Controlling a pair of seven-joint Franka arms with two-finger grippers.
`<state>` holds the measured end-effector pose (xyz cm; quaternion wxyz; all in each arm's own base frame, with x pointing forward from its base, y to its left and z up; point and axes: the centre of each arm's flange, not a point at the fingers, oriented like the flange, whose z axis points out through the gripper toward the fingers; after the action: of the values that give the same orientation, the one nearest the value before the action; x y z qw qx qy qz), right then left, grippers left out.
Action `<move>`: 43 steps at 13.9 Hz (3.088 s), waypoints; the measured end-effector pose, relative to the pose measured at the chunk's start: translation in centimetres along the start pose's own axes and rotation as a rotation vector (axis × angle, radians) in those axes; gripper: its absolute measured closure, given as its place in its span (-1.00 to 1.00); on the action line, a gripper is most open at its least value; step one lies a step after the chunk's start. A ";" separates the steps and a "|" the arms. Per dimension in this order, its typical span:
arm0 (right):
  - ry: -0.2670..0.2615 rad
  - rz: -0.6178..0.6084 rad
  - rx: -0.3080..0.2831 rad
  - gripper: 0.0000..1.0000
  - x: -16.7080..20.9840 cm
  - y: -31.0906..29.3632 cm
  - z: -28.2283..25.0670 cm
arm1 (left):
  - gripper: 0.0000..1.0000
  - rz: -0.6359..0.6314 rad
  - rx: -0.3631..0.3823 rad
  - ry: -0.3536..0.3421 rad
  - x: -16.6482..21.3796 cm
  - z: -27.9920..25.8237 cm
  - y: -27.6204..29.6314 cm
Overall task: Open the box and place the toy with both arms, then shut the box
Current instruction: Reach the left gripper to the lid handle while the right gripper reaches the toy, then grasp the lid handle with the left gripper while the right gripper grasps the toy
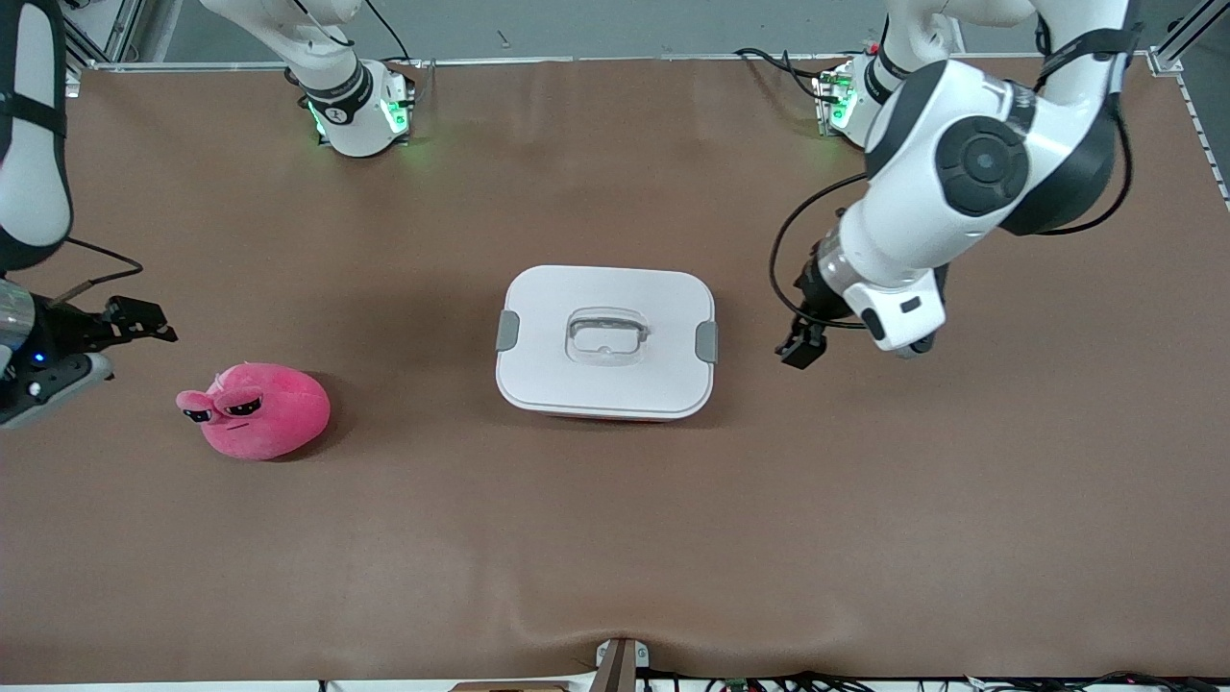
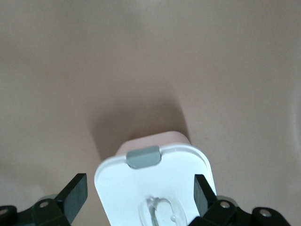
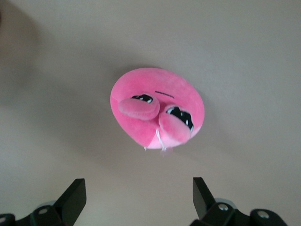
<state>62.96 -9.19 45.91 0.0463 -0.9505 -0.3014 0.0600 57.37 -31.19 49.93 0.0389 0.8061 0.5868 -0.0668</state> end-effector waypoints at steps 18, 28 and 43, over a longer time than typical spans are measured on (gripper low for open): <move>-0.032 -0.816 -0.116 -1.00 5.7 -1.4 9.7 | -1.00 -0.304 -0.153 0.034 -18.5 11.8 -0.3; -0.049 -0.876 -0.096 -0.99 5.2 -2.6 14.0 | -1.00 -0.325 -0.229 0.137 -23.0 16.9 -2.2; -0.031 -0.917 -0.136 0.76 5.7 -2.3 12.3 | -0.01 -0.308 -0.238 0.154 -22.3 19.4 -2.1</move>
<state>64.55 -3.42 33.50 0.0013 -0.7188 -0.6947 0.0277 47.45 -54.30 34.20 0.0779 0.6992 0.7082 0.0597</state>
